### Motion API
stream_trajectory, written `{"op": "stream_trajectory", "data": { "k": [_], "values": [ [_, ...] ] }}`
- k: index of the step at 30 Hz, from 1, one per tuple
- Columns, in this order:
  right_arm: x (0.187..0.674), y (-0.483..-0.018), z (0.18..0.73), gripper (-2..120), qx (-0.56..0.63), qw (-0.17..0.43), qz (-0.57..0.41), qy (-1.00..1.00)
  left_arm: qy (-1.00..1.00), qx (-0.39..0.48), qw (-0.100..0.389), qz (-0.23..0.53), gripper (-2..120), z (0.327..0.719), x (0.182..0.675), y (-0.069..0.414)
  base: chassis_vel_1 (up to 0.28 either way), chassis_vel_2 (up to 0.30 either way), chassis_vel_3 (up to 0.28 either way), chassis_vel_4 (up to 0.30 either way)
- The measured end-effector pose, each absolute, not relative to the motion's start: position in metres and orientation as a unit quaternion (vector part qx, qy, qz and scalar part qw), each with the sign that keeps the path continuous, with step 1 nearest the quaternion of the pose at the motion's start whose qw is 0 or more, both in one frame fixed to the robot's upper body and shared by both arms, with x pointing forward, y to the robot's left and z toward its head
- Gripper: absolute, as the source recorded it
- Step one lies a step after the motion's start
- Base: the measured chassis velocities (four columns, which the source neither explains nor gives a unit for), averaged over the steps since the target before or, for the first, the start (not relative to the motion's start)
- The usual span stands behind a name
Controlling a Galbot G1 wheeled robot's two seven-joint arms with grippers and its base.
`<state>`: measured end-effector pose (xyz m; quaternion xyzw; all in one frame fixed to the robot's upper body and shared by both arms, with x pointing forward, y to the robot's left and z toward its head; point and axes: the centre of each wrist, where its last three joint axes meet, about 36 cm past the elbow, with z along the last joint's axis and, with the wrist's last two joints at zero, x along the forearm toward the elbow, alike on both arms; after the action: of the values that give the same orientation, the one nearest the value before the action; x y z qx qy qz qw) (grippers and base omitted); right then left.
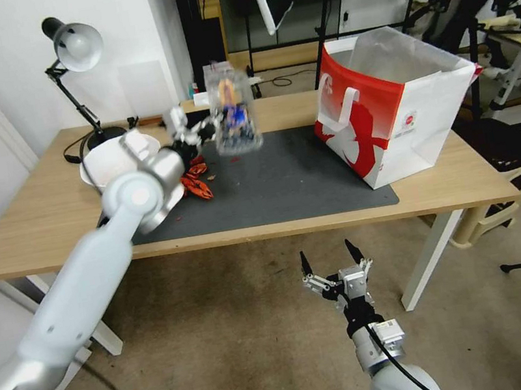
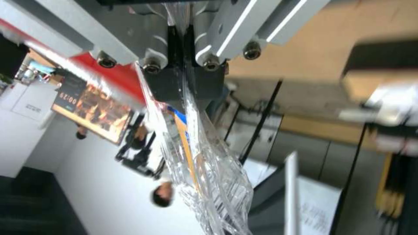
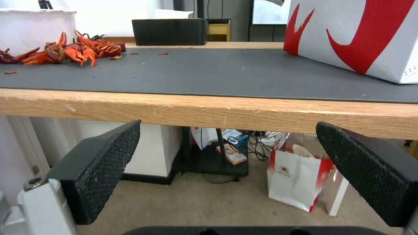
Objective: Close the takeout container lid, then place the container into the takeout bag.
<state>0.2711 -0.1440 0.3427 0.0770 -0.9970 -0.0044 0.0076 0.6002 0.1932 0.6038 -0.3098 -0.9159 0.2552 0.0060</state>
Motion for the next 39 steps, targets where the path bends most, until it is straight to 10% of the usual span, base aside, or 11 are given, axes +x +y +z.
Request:
{"op": "stream_trajectory", "data": {
  "k": [21, 39],
  "values": [
    [0.272, -0.139, 0.333, 100, 0.082, 0.013, -0.011, -0.996, -0.919, -0.342, -0.174, 0.093, 0, 0.654, 0.678, 0.022, 0.0, 0.0, 0.0, 0.0],
    [0.273, -0.142, 0.33, 100, 0.086, 0.015, -0.011, -0.996, -0.875, -0.441, -0.199, -0.007, 0, 0.631, 0.671, -0.067, 0.0, 0.0, 0.0, 0.0]
  ]
}}
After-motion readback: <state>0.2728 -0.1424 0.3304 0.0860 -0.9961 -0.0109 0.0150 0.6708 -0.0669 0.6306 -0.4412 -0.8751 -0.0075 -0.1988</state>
